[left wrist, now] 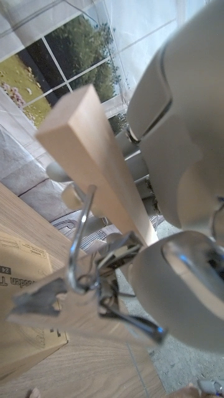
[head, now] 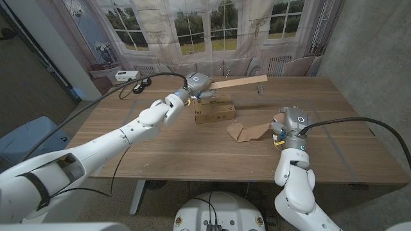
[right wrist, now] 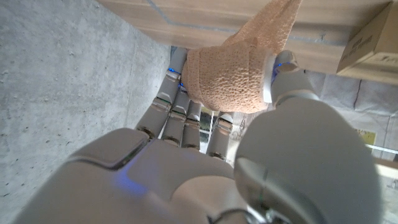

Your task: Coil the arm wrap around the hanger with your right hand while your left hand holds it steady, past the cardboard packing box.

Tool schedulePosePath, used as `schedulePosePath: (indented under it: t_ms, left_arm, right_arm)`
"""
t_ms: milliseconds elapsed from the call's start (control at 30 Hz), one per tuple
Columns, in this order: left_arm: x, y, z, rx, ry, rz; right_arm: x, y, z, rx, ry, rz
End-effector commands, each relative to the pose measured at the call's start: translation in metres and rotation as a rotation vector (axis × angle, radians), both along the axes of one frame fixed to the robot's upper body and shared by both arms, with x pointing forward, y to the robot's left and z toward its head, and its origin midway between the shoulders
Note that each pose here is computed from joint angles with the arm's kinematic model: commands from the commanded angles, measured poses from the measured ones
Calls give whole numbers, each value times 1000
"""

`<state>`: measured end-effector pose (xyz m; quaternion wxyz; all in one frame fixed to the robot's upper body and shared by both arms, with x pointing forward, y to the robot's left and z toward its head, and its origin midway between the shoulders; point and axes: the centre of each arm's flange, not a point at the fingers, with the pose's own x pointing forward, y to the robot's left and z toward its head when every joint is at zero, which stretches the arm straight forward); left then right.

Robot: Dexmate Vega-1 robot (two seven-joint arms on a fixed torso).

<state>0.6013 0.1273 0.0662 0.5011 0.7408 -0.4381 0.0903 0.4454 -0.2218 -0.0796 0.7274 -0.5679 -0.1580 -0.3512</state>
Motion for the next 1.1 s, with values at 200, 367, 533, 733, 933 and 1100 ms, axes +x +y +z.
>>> schedulePosePath:
  t_ms: [200,367,533,733,933,1100]
  left_arm:
    - [-1,-5,0,20,-26,6]
    - [0,-5,-1,18,-28,9]
    - [0,-7,-1,28,-39,9]
    - [1,-12,0,40,-39,0]
    - [2,-18,0,53,-40,-14]
    - [1,-22,1,67,-45,-23]
  right_arm:
    - [-34,-10,15,85,-316,46]
    - [-41,-15,18,113,-410,68]
    - [-50,-20,23,125,-453,64]
    - [-66,-29,36,155,-444,97]
    - [-83,-36,48,184,-430,164]
    - [-100,-40,57,215,-463,208]
